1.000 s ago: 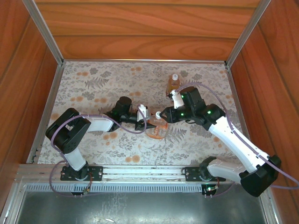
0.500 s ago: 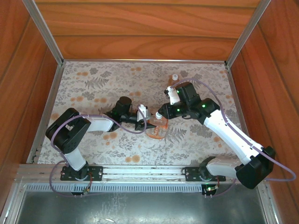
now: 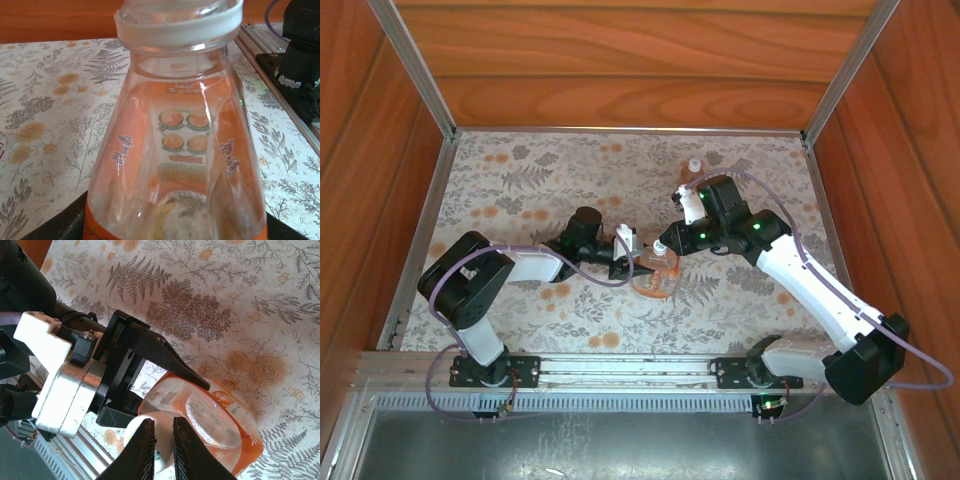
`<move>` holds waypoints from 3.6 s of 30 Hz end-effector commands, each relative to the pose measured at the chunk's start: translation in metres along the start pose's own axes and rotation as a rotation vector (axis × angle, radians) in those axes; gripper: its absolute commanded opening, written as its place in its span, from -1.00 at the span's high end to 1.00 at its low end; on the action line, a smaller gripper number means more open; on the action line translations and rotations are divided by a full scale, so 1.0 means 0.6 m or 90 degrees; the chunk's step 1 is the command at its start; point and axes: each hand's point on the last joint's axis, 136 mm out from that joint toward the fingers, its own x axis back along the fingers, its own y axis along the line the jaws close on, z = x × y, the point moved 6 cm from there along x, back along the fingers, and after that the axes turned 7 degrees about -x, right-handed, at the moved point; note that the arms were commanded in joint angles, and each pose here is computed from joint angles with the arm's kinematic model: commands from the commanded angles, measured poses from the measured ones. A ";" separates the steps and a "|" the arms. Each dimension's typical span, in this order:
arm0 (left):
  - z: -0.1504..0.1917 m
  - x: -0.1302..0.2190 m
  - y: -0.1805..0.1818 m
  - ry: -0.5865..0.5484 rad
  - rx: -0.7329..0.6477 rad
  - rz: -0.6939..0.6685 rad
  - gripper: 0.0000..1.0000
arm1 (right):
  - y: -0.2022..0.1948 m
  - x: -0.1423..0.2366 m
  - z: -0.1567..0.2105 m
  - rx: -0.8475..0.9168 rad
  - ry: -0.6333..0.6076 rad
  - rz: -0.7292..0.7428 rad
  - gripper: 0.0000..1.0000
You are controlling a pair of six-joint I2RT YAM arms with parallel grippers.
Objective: Screw on the bottle caps
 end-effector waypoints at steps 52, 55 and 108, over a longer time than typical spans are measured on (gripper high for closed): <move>0.092 0.000 -0.048 0.117 0.160 0.056 -0.05 | -0.002 0.003 0.047 -0.026 0.073 -0.035 0.86; 0.091 0.000 -0.048 0.117 0.159 0.056 -0.05 | -0.002 0.002 0.051 -0.031 0.081 -0.042 0.85; 0.089 0.001 -0.052 0.110 0.137 0.067 -0.05 | 0.012 0.002 -0.018 0.331 0.111 -0.060 0.42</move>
